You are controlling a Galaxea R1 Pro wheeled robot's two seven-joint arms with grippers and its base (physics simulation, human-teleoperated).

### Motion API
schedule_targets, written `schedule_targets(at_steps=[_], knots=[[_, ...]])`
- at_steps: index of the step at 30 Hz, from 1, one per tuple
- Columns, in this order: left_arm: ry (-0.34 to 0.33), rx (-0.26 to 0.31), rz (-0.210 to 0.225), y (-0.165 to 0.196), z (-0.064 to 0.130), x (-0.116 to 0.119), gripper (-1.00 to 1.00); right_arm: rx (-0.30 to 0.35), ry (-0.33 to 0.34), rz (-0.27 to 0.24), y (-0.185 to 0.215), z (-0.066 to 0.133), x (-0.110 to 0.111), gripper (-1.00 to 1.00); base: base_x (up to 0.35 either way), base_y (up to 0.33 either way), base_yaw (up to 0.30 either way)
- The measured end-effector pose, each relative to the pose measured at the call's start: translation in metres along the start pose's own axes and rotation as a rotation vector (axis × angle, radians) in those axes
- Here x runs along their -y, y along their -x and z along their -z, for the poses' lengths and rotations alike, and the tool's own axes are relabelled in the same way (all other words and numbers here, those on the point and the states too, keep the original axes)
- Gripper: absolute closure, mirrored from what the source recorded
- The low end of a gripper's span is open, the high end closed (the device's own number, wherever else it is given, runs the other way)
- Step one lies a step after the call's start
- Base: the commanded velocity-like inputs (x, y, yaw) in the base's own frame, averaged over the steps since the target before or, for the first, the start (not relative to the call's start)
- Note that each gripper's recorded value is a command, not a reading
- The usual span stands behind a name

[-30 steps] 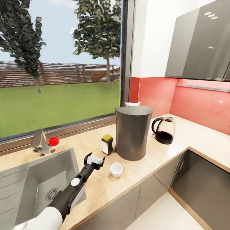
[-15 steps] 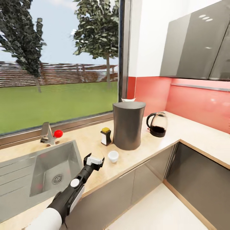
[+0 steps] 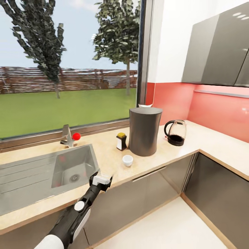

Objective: Set up a coffee station on the kitchen countertop: keep the coffee maker on the countertop, move the bottle of coffee from the kitchen shelf to the counter next to the coffee maker, place a paper coffee filter on top of the coffee maker, put the saucer next to the coffee maker with the coffee cup on the saucer, and place the electric kettle next to the coffee maker.

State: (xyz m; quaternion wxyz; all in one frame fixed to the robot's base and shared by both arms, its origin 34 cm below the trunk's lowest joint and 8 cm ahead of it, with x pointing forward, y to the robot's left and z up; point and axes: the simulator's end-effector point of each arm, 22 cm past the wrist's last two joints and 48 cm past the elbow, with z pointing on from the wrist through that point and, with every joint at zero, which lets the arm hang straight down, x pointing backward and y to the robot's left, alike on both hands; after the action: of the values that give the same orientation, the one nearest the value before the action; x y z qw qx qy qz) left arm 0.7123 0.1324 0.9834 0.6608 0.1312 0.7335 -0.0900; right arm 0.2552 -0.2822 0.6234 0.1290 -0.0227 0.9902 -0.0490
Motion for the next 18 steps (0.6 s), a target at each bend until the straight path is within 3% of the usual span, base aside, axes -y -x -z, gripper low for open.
schedule_targets(at_steps=[6, 10, 14, 18], knots=[[-0.013, 0.022, 0.031, -0.024, 0.041, 0.023, -1.0, -0.002, 0.002, 0.002, -0.001, 0.0, -0.001, -1.0, -0.01, -0.003, 0.276], [-0.013, -0.03, 0.067, -0.064, 0.084, 0.039, -1.0, -0.004, 0.003, 0.003, -0.002, 0.0, -0.002, -1.0, -0.001, 0.0, 0.276], [-0.009, -0.038, 0.087, -0.082, 0.115, 0.048, -1.0, -0.006, 0.004, 0.003, -0.003, 0.0, -0.002, -1.0, 0.0, 0.0, 0.276], [0.03, -0.081, 0.114, -0.114, 0.153, 0.044, -1.0, -0.008, 0.004, 0.003, -0.004, 0.0, -0.002, -1.0, 0.0, 0.0, 0.276]])
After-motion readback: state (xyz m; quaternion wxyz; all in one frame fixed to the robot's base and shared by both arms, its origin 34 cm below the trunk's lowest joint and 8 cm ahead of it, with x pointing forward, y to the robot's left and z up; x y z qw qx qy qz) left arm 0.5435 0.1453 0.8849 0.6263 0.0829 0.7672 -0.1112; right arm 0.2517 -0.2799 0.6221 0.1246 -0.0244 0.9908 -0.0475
